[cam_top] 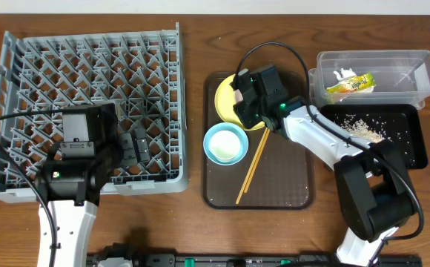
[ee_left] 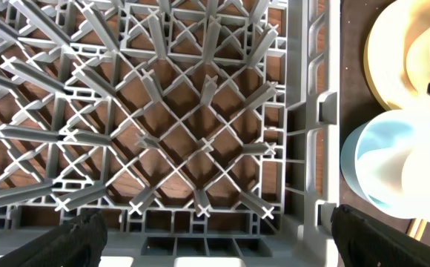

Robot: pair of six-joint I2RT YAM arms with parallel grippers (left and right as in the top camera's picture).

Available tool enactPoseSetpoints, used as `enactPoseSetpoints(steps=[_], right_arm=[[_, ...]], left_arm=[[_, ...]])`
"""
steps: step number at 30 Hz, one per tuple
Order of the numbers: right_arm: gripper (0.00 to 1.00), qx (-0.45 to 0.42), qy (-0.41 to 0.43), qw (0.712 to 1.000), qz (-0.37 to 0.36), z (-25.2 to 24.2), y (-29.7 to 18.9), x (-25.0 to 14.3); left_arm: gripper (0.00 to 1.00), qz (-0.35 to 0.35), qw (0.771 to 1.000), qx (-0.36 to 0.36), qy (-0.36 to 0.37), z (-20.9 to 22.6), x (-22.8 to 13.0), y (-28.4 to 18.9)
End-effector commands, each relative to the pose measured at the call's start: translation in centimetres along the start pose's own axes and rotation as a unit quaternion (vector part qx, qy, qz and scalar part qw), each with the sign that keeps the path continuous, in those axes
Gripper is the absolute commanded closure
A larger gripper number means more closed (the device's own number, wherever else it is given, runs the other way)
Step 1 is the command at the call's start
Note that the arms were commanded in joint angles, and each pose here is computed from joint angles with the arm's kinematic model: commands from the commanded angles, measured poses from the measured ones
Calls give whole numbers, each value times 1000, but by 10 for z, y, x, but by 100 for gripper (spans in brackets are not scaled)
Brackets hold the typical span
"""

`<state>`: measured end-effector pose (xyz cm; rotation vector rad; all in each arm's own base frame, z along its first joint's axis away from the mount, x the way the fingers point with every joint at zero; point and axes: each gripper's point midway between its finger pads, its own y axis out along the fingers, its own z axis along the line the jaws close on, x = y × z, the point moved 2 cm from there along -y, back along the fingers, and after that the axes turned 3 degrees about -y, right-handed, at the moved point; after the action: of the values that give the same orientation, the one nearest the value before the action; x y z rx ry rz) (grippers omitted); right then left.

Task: Sort waste into correct bins and load items into the dishwasher rack
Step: 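Carry the empty white bowl back and set it on the yellow plate, then lift the white bowl with right gripper toward the left gripper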

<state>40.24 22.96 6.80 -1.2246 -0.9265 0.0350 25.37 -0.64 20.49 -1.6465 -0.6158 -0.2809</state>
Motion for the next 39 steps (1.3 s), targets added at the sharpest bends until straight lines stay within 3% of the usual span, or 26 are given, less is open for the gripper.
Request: enactPoseSetpoints(steps=[1,7,10,14,29,32,39], right_arm=[[41,10,-13,999,-36,11,-32,27],[34,2,14,998,-54,5,-94,36],[45,56,22,996,-60,20,-114,36],[49,130,21,991,-40,47,-117,26],[81,155,99,974,129,78,-35,-43],[94,154,101,976,119,75,-37,-38],[99,136,140,980,48,41,-76,2]], left_arm=[[2,-16,1000,-5,9,-4,10,-5],[2,-32,998,-51,12,-18,18,-6],[2,-36,998,-51,13,-19,20,-6],[2,-36,998,-50,13,-18,20,-6],[2,-12,999,-45,10,-17,16,4],[2,-12,999,-45,10,-17,16,4],[2,-9,998,-63,10,-22,15,4]])
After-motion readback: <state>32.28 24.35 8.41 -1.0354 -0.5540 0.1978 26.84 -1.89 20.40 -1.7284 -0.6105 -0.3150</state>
